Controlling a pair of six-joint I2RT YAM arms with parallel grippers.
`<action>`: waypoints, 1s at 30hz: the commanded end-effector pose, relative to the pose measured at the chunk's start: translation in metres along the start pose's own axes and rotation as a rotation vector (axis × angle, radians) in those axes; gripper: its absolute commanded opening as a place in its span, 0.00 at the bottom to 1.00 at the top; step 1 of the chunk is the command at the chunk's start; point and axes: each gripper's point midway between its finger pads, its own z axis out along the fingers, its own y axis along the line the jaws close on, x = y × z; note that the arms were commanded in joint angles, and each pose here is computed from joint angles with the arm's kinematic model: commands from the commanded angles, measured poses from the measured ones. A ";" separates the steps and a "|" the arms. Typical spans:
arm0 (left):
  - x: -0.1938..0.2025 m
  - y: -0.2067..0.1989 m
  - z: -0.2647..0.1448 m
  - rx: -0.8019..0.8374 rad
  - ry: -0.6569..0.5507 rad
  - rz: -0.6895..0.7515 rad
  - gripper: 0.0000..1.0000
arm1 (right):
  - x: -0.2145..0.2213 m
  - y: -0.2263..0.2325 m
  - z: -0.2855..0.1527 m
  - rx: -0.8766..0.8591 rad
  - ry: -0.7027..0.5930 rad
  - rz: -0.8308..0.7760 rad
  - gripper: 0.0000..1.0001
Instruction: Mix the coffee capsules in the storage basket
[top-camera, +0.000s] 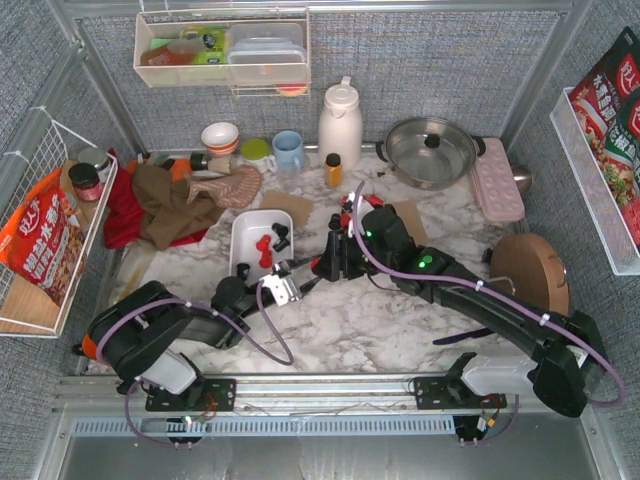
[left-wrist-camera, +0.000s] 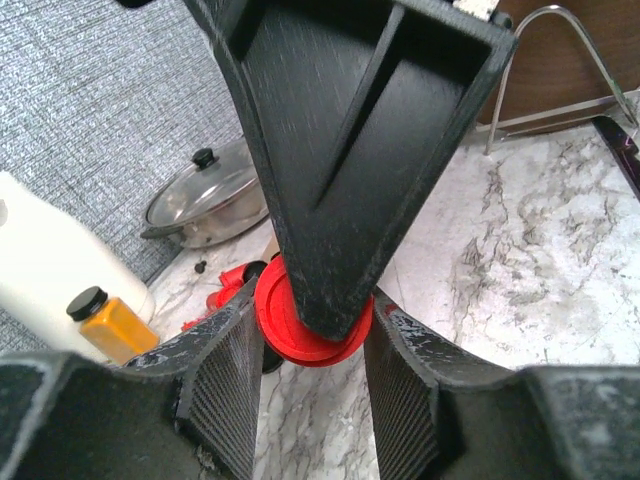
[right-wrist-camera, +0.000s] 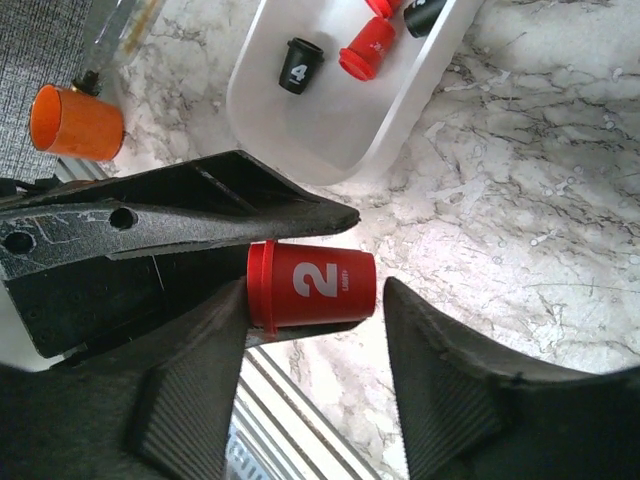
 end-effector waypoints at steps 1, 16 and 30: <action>-0.004 0.007 -0.006 -0.054 -0.008 0.013 0.43 | -0.007 -0.005 -0.004 0.042 -0.028 0.006 0.64; 0.056 0.080 -0.074 -0.583 0.225 -0.291 0.39 | -0.060 -0.121 -0.009 0.468 -0.152 -0.071 0.68; 0.124 0.138 -0.094 -0.802 0.517 -0.585 0.47 | -0.059 -0.188 0.099 0.570 0.024 -0.157 0.56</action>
